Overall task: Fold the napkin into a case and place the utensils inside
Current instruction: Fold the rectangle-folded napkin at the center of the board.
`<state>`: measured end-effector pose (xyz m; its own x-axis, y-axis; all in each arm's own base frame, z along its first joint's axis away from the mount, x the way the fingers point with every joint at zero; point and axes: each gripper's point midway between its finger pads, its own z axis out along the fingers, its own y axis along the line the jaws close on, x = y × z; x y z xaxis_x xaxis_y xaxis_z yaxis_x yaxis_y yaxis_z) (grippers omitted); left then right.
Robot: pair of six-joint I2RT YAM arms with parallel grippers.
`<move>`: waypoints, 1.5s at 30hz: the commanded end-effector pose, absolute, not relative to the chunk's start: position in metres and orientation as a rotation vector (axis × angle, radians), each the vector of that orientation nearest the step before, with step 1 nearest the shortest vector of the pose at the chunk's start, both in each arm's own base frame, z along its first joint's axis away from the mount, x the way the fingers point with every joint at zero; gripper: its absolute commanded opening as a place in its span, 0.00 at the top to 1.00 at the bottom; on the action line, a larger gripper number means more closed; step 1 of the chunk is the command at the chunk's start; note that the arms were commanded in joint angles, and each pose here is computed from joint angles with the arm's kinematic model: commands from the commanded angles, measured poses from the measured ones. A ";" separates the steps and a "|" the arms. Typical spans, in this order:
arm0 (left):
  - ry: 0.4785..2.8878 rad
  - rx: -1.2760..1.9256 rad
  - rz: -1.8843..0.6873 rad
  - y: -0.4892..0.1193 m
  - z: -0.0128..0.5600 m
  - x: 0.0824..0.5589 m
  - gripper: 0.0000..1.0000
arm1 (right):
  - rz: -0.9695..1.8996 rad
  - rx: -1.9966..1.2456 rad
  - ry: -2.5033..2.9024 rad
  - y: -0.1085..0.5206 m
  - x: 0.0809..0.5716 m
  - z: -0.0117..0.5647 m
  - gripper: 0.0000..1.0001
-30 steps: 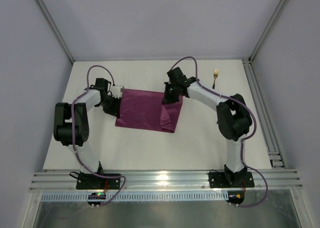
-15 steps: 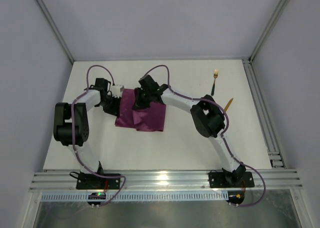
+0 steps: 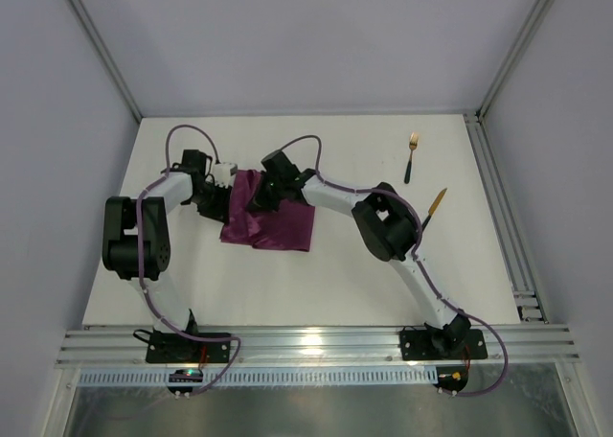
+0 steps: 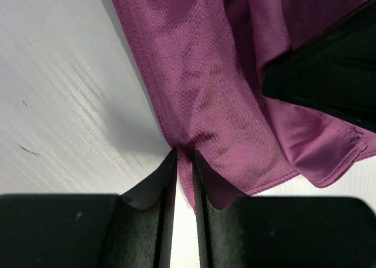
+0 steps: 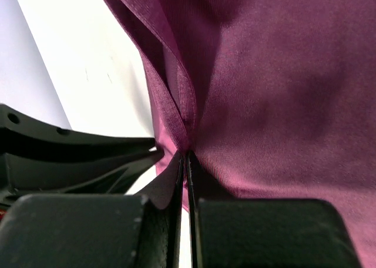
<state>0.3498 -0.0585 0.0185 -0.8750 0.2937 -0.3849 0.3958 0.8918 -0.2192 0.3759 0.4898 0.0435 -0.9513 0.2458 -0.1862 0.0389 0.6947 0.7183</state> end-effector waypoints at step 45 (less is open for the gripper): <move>2.546 0.518 -0.398 -0.067 0.102 0.366 0.55 | 0.916 0.171 2.474 0.297 0.421 0.120 0.49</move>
